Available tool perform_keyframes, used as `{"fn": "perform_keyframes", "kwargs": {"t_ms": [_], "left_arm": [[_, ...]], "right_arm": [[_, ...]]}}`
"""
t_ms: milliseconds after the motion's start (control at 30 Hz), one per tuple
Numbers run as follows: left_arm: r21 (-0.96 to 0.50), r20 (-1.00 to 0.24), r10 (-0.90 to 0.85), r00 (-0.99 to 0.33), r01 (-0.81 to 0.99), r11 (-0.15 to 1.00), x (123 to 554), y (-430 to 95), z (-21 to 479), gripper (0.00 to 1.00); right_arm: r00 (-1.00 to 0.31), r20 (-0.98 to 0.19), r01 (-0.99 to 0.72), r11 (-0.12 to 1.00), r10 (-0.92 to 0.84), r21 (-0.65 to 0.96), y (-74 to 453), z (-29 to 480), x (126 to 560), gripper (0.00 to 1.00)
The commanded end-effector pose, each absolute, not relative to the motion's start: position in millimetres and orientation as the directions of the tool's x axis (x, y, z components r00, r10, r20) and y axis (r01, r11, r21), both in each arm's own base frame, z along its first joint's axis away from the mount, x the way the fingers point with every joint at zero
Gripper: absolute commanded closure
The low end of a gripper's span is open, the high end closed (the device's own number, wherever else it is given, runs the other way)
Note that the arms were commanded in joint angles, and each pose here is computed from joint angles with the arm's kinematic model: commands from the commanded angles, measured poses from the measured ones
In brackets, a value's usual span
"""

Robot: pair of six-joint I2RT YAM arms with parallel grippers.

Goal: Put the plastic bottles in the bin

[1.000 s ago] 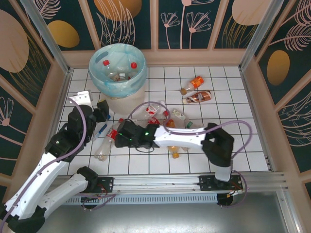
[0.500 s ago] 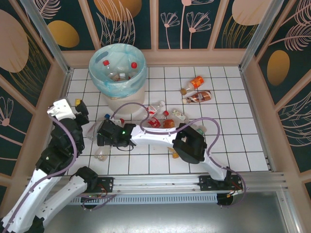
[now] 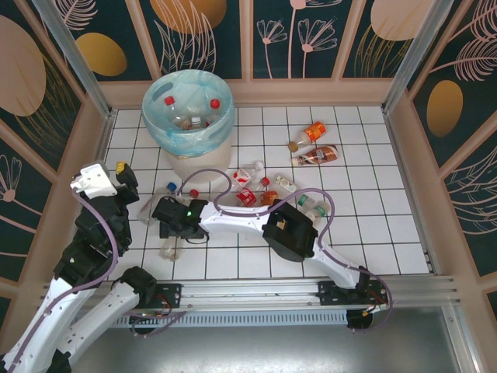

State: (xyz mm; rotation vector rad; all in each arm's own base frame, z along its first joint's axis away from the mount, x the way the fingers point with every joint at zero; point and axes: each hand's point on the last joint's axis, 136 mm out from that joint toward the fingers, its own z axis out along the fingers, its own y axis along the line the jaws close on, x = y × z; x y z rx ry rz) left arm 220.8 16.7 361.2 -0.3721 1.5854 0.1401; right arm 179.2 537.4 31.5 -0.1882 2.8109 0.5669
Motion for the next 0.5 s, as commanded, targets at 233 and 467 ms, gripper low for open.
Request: {"fn": "perform_keyframes", "kwargs": {"t_ms": [233,467], "left_arm": [[-0.128,-0.989,-0.141,-0.036,-0.244,0.961,229,0,373,0.39],[-0.161,-0.983,-0.167,-0.081,-0.078,0.984,238,-33,398,0.38]], "right_arm": [[-0.96,-0.274,-0.174,0.901,-0.064,0.398,511,63,156,0.45],[-0.922,-0.372,-0.295,0.815,-0.105,0.5,503,121,135,0.55]]}}
